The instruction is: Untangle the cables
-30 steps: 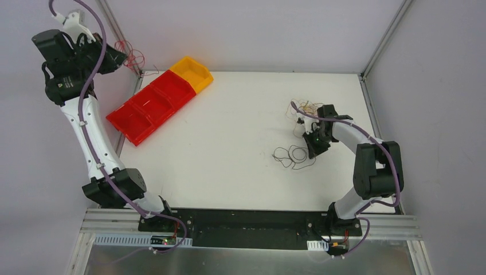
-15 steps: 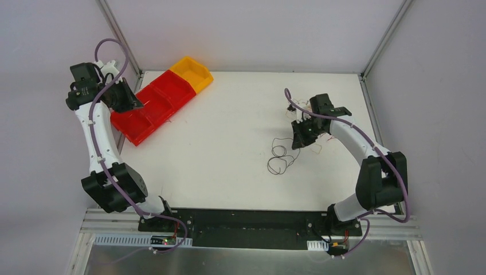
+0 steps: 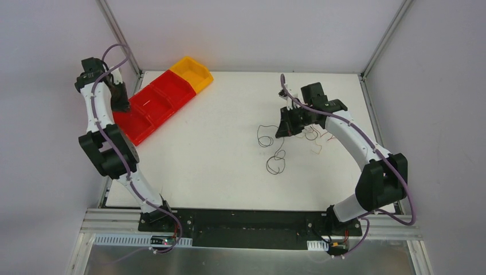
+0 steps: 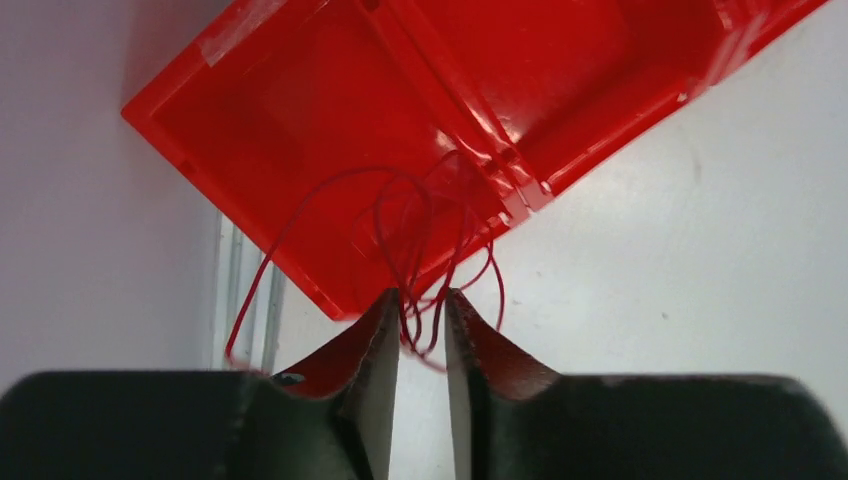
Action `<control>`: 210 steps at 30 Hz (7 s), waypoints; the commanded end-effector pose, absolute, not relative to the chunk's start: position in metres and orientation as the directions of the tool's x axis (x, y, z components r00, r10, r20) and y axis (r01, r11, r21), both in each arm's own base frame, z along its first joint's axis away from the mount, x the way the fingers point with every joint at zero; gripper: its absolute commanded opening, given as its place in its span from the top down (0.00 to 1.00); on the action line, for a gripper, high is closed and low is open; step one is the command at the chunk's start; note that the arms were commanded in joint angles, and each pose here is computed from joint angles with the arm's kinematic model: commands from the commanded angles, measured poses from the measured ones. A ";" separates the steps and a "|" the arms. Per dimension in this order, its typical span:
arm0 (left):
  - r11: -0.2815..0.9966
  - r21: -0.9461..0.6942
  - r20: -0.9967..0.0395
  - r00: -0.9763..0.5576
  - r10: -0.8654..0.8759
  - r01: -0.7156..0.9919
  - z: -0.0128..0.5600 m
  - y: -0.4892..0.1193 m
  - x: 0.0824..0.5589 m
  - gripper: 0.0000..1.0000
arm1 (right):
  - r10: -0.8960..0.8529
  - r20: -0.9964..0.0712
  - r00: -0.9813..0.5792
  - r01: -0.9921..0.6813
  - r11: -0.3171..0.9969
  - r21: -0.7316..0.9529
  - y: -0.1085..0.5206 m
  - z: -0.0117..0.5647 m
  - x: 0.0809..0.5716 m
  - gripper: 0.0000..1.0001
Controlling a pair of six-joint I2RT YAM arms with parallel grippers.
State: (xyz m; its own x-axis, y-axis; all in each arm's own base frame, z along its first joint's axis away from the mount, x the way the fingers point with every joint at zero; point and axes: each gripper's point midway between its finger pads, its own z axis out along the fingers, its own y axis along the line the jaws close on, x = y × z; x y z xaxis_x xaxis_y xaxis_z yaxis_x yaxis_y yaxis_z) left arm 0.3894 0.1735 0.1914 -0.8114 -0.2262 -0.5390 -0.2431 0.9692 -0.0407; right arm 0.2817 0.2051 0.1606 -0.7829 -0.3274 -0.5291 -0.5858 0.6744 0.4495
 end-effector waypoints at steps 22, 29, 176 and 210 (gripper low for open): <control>0.751 -0.431 -0.633 -0.761 0.144 0.501 0.234 -0.100 0.352 0.03 | -0.297 -0.375 -0.878 -0.477 0.594 0.647 0.289 0.179 0.283 0.29; 0.663 -0.401 -0.584 -0.734 0.347 0.632 0.168 -0.188 0.326 0.01 | -0.155 -0.376 -0.914 -0.376 0.674 0.636 0.223 0.187 0.300 0.16; -0.165 0.286 -0.695 0.323 0.642 0.944 0.078 -0.315 0.277 0.46 | -0.269 -0.134 -0.954 -0.299 0.809 0.506 0.202 0.065 0.281 0.39; -0.148 0.407 -0.635 0.395 0.664 0.901 0.104 -0.305 0.273 0.17 | -0.250 -0.082 -0.965 -0.258 0.835 0.486 0.199 0.050 0.281 0.46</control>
